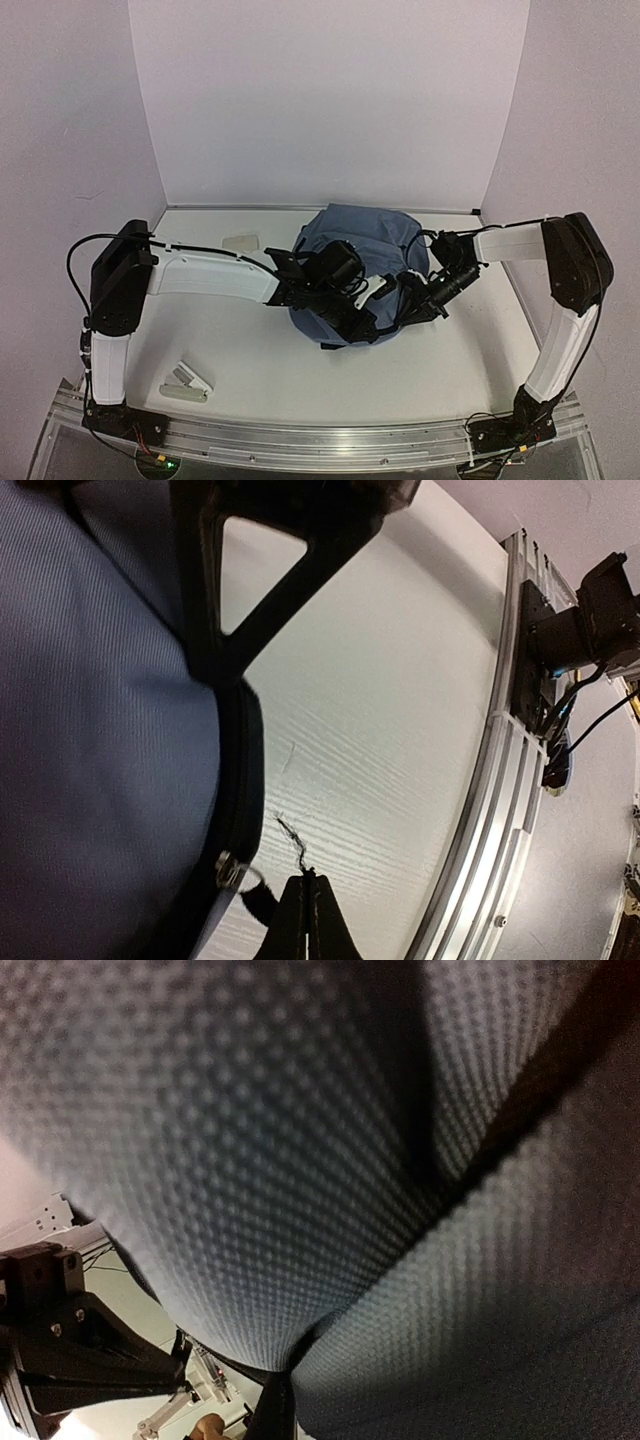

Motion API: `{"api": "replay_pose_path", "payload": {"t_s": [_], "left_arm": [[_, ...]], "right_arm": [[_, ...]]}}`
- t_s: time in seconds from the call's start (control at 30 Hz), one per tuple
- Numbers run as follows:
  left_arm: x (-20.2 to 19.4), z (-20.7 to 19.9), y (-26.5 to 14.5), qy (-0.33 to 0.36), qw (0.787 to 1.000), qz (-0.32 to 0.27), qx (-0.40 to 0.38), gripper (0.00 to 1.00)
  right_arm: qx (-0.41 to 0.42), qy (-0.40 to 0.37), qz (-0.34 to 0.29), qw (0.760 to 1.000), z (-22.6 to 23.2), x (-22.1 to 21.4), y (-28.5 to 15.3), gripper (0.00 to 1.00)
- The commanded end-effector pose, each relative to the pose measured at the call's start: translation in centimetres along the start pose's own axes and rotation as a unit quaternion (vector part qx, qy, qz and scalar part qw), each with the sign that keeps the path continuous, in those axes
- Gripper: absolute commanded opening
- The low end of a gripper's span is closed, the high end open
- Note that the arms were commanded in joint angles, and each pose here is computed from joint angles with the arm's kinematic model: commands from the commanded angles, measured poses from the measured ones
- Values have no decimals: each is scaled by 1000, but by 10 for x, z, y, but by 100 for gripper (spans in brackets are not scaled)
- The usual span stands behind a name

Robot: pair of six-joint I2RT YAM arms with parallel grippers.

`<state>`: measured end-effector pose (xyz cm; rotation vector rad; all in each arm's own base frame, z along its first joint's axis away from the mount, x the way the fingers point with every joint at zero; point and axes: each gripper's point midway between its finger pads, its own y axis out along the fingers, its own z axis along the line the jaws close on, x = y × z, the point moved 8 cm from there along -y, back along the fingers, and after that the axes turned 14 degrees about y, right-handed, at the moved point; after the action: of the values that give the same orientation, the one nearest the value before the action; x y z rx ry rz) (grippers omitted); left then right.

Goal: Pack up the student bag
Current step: Zip the student bag at the center of the board.

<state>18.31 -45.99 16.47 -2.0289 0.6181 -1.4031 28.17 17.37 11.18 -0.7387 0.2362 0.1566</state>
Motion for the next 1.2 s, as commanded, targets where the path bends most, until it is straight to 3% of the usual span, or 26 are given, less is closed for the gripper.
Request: {"api": "replay_pose_path", "payload": {"t_s": [0.0,0.2,0.53,0.67,0.83,0.87,1.0,1.07,1.17], "left_arm": [[5,8,-34,-21,999,-35,15,0],[-17,30,-51,-56,997,-34,44,0],[-38,49,-71,-76,994,-21,82,0],[-29,24,-59,-53,998,-24,28,0],[-5,-11,-29,-8,1000,-23,-10,0],[-1,-11,-26,-8,1000,-26,-14,0],[16,1,-27,-18,998,-68,1,0],[24,11,-32,-30,995,-89,9,0],[27,36,-44,-67,990,-120,12,0]], "right_arm": [[-42,-23,-51,998,-4,-1,-24,0],[-91,11,-70,993,-38,2,-53,0],[-196,-30,-138,970,-55,23,-108,0],[-213,-59,-177,959,-38,55,-128,0],[-166,-69,-207,962,1,87,-135,2],[-155,-73,-210,963,10,89,-135,5],[-126,-77,-213,966,32,80,-146,53],[-140,-107,-216,960,37,65,-154,67],[-142,-183,-210,950,42,34,-158,77]]}}
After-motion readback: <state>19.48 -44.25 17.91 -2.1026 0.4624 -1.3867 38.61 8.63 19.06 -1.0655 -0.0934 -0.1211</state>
